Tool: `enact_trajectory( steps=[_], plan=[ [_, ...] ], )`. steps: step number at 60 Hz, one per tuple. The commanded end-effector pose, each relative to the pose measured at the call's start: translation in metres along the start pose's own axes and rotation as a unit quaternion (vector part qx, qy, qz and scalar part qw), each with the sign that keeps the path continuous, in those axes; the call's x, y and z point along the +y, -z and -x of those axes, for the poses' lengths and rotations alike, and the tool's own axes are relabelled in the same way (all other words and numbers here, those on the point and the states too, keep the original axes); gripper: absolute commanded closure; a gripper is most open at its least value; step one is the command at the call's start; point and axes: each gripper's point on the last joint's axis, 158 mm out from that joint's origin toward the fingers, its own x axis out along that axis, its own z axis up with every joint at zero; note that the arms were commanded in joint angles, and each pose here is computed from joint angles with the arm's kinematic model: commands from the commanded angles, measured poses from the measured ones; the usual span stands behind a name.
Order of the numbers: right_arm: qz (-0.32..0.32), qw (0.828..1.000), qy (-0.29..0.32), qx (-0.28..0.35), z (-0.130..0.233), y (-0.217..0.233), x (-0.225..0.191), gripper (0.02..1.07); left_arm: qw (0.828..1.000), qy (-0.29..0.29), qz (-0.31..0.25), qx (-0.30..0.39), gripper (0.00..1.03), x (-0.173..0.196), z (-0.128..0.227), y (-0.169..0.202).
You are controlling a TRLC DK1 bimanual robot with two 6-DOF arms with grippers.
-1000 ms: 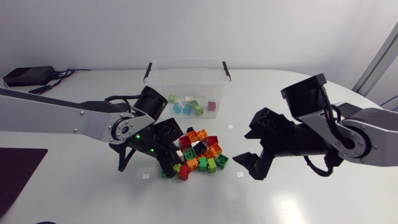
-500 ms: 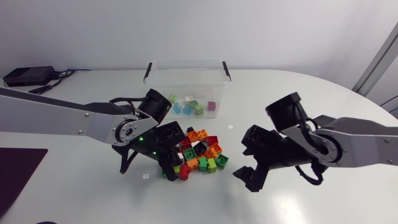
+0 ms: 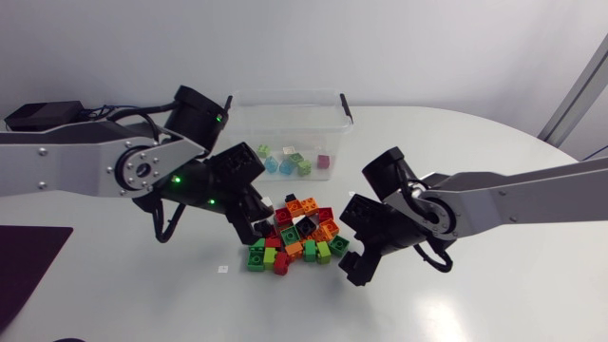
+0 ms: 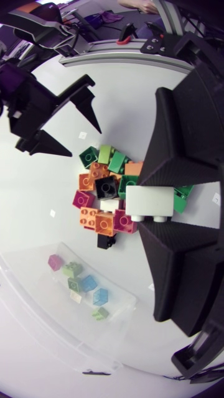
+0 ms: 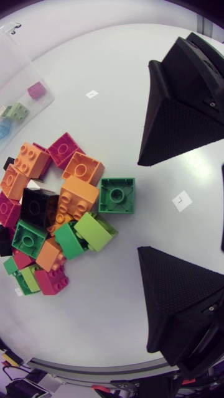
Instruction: Place the duplo bricks in the container
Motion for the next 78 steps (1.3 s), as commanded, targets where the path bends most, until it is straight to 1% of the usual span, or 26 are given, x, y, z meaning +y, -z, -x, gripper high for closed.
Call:
enact_trajectory(
  steps=[1,6,8,13,17,23,26,35,40,44,50,51,65,68,78],
  plan=[
    [-0.006,1.000,0.005,0.001,-0.007,-0.008,-0.004,0.13,0.999,-0.015,0.014,-0.036,0.79,0.014,0.021,-0.023],
    [-0.004,1.000,0.012,0.001,-0.011,-0.013,-0.008,0.14,0.998,-0.020,0.020,-0.052,0.79,0.021,0.031,-0.028],
    [-0.003,1.000,0.012,0.002,-0.013,-0.013,-0.009,0.17,0.998,-0.023,0.022,-0.058,0.79,0.024,0.035,-0.032],
    [0.000,1.000,0.012,0.002,-0.015,-0.017,-0.011,0.18,0.996,-0.032,0.026,-0.074,0.79,0.031,0.045,-0.039],
    [0.003,1.000,0.012,0.002,-0.016,-0.019,-0.012,0.22,0.995,-0.038,0.028,-0.086,0.79,0.036,0.052,-0.046],
    [0.004,1.000,0.013,0.005,-0.020,-0.020,-0.014,0.23,0.993,-0.049,0.038,-0.105,0.79,0.048,0.061,-0.056],
    [0.006,1.000,0.012,0.008,-0.023,-0.020,-0.014,0.29,0.991,-0.055,0.041,-0.115,0.79,0.054,0.065,-0.061],
    [0.008,1.000,0.012,0.017,-0.030,-0.020,-0.016,0.45,0.986,-0.070,0.051,-0.142,0.78,0.070,0.075,-0.075],
    [0.009,1.000,0.011,0.023,-0.034,-0.017,-0.016,0.46,0.984,-0.071,0.049,-0.154,0.78,0.073,0.079,-0.084],
    [0.009,1.000,0.011,0.026,-0.035,-0.015,-0.016,0.55,0.983,-0.075,0.051,-0.162,0.78,0.076,0.081,-0.089],
    [0.010,1.000,0.012,0.027,-0.034,-0.013,-0.016,0.75,0.980,-0.081,0.056,-0.170,0.78,0.084,0.082,-0.095],
    [0.010,1.000,0.012,0.026,-0.033,-0.013,-0.016,0.77,0.980,-0.082,0.057,-0.172,0.78,0.086,0.082,-0.096],
    [0.010,0.999,0.031,-0.001,-0.002,-0.019,-0.023,0.78,0.971,-0.103,0.084,-0.200,0.77,0.114,0.084,-0.109],
    [0.007,0.999,0.038,-0.010,0.009,-0.023,-0.027,0.78,0.968,-0.107,0.094,-0.209,0.77,0.124,0.079,-0.114],
    [0.002,0.998,0.055,-0.035,0.035,-0.036,-0.038,0.78,0.967,-0.107,0.102,-0.207,0.76,0.140,0.063,-0.119]
  ],
)
